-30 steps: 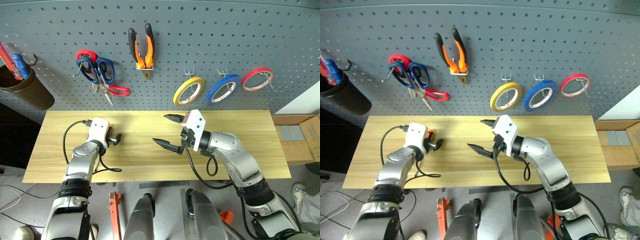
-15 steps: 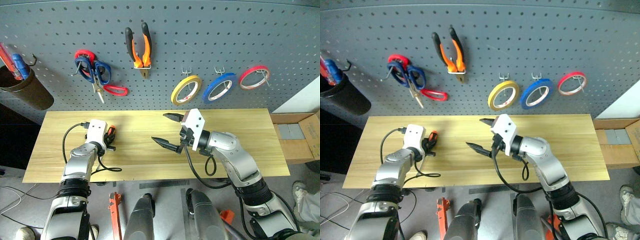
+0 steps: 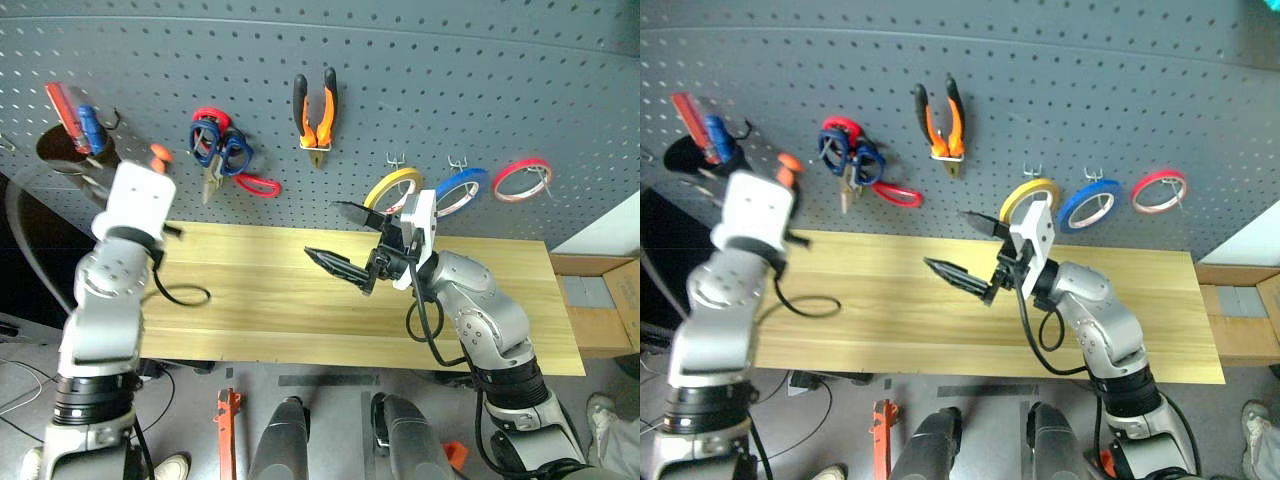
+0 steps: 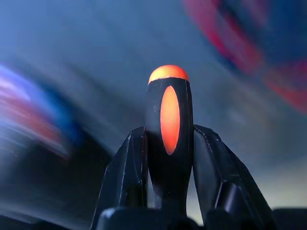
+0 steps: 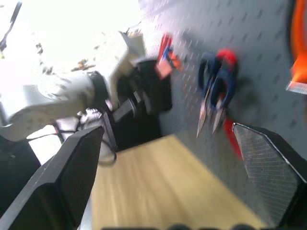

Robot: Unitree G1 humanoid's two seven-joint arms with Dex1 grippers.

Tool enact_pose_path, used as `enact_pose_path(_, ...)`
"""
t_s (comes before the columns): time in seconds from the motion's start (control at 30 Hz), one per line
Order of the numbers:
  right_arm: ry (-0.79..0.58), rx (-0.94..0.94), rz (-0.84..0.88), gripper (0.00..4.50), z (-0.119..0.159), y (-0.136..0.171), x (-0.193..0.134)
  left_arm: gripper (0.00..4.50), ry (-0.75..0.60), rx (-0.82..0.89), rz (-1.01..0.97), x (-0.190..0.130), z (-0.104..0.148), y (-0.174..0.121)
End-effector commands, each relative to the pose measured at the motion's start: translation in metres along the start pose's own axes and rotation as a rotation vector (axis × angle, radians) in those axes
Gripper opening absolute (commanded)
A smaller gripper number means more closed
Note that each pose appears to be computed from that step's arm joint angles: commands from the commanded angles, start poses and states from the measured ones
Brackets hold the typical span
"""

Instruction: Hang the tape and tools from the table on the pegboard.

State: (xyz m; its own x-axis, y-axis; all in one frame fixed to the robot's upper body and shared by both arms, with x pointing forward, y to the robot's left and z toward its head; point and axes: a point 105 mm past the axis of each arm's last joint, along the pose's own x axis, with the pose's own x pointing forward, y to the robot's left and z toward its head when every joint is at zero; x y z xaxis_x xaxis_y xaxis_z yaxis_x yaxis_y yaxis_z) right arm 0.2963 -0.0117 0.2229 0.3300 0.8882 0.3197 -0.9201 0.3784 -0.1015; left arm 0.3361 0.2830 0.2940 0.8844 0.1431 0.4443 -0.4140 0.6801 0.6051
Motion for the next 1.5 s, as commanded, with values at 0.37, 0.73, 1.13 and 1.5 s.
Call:
enact_pose_path(0.37,-0.165,-0.124,-0.031,4.5,0.038,-0.001,0.026,0.94,-0.232,-0.053,0.299,0.062,0.049,0.082)
enact_pose_path(0.73,-0.116,-0.195,0.065,4.5,0.03,0.028,0.043,0.94,-0.186,-0.234,0.145,0.092,0.022,0.048)
enact_pose_path(1.13,-0.066,-0.198,0.005,4.5,0.022,0.016,0.038,0.94,-0.076,-0.312,0.189,0.066,-0.018,0.041)
enact_pose_path(1.5,-0.053,-0.196,-0.014,4.5,0.019,0.009,0.034,0.94,0.038,-0.403,0.269,0.029,-0.034,0.049)
